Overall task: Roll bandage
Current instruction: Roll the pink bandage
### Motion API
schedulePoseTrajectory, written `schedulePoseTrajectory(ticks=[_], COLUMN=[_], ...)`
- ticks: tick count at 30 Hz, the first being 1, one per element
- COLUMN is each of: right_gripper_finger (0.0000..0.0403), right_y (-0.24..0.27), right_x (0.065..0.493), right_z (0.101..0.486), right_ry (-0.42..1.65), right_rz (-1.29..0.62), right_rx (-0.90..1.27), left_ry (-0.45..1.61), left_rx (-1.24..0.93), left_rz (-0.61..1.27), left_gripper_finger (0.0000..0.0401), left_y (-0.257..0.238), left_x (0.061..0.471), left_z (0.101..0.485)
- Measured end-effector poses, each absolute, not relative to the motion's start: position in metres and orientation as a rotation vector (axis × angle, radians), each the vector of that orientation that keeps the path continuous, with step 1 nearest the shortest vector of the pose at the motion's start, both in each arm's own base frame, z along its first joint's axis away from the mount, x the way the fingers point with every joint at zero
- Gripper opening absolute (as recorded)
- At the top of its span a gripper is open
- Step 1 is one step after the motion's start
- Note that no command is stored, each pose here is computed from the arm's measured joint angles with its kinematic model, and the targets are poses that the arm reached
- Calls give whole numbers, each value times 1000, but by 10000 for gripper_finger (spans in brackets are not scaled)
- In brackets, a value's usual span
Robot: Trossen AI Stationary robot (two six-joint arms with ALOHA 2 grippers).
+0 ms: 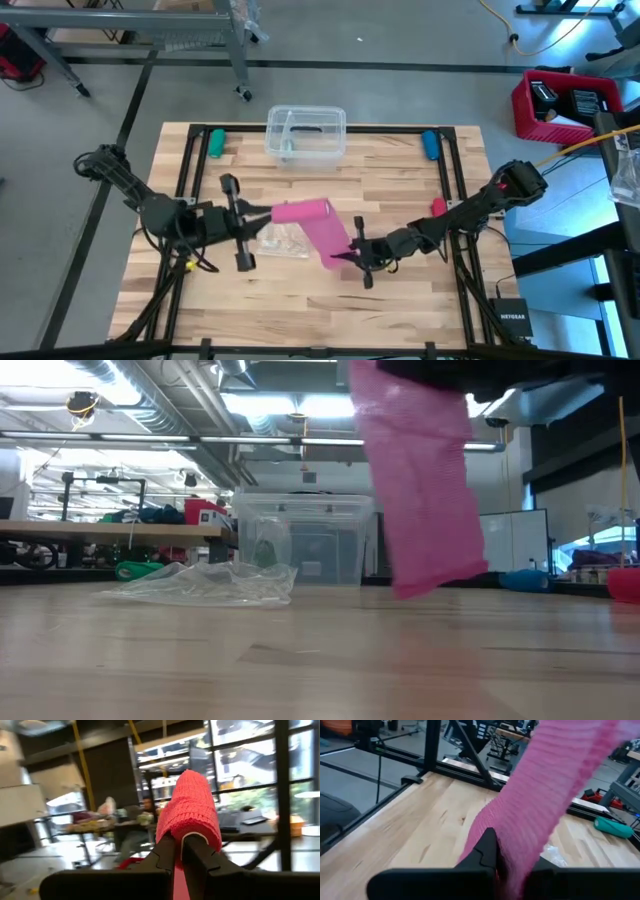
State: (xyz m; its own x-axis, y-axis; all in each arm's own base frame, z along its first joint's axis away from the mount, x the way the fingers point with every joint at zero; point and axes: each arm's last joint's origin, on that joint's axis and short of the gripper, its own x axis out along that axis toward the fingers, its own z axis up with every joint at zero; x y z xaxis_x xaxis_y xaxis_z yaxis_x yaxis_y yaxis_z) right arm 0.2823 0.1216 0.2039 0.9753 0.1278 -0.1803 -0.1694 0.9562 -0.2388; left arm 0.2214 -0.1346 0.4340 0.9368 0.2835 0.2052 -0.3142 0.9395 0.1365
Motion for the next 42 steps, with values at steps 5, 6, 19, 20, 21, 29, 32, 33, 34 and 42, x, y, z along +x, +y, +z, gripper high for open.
schedulePoseTrajectory(ticks=[5,6,19,20,21,29,32,33,34,42], right_gripper_finger=[4,4,4,4,4,5,5,5,5,5], right_y=[132,134,174,178,181,208,217,220,222,232], right_x=[273,271,266,266,265,256,250,247,245,230], right_z=[214,216,266,270,274,324,348,357,365,412], right_ry=[131,123,119,141,159,168,147,134,118,0], right_rz=[188,196,263,255,247,297,327,334,335,333], right_rx=[-247,-241,-226,-235,-247,-317,-333,-334,-338,-336], left_ry=[-168,-168,-132,-128,-124,-66,-48,-43,-39,-27], left_rx=[255,268,335,338,338,373,377,379,378,354], left_rz=[452,470,649,663,678,745,753,752,750,745], left_gripper_finger=[13,13,13,13,13,13,13,13,13,13], left_y=[-122,-119,-79,-76,-73,-56,-53,-53,-53,-53], left_x=[223,224,241,241,242,251,254,254,255,256], left_z=[439,440,441,441,441,435,432,431,430,427])
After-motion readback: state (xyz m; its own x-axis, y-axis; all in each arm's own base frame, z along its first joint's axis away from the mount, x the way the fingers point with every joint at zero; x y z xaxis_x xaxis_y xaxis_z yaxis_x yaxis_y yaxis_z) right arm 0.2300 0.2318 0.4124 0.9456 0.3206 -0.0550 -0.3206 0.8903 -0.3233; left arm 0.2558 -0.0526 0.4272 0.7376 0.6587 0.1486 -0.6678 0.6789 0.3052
